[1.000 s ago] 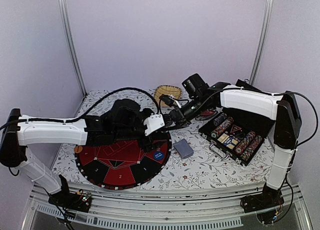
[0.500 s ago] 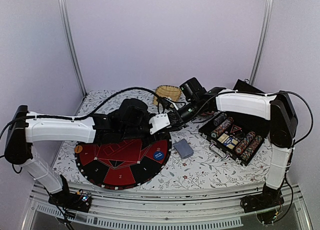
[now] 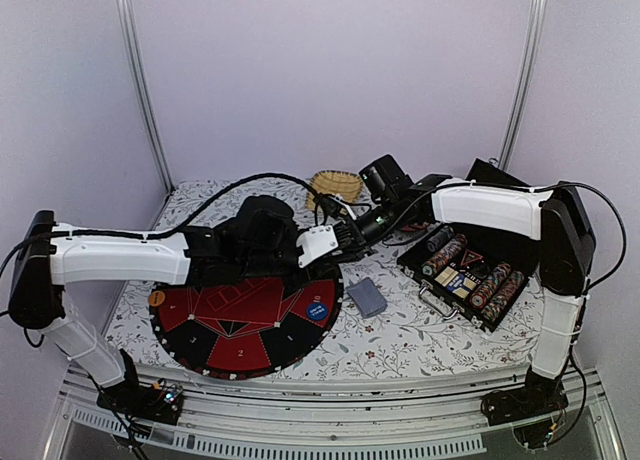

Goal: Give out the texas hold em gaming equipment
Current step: Pass from the right arm to the left

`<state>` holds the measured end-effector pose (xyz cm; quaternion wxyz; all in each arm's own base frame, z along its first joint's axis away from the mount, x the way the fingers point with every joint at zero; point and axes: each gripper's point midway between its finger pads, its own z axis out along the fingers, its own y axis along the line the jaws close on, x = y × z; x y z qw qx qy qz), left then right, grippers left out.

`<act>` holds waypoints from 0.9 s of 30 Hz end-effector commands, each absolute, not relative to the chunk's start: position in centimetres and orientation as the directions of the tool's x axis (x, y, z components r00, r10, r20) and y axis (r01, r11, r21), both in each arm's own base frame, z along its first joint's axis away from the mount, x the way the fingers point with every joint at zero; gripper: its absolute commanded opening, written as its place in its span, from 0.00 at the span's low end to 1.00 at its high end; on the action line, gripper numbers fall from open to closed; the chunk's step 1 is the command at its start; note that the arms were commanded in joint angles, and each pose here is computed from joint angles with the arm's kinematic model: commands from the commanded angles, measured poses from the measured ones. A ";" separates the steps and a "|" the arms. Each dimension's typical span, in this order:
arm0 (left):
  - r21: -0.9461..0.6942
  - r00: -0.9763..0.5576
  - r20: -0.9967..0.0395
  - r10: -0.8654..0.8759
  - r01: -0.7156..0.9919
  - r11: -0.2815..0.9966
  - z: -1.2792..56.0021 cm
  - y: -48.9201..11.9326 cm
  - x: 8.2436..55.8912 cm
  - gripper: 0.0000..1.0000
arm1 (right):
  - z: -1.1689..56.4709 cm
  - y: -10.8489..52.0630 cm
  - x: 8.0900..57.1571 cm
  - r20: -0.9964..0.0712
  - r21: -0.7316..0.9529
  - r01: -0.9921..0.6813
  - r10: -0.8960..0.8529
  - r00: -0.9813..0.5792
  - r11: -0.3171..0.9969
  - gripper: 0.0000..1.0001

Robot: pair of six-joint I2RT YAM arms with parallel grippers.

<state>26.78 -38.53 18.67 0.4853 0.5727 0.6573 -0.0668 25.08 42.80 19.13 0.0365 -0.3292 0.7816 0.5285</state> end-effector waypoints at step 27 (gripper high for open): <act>-0.013 -0.298 -0.521 0.800 0.940 0.342 8.3 -32.5 19.7 0.00 | 12.6 32.6 32.7 -0.382 0.501 -0.462 -0.292 -0.877 0.732 0.89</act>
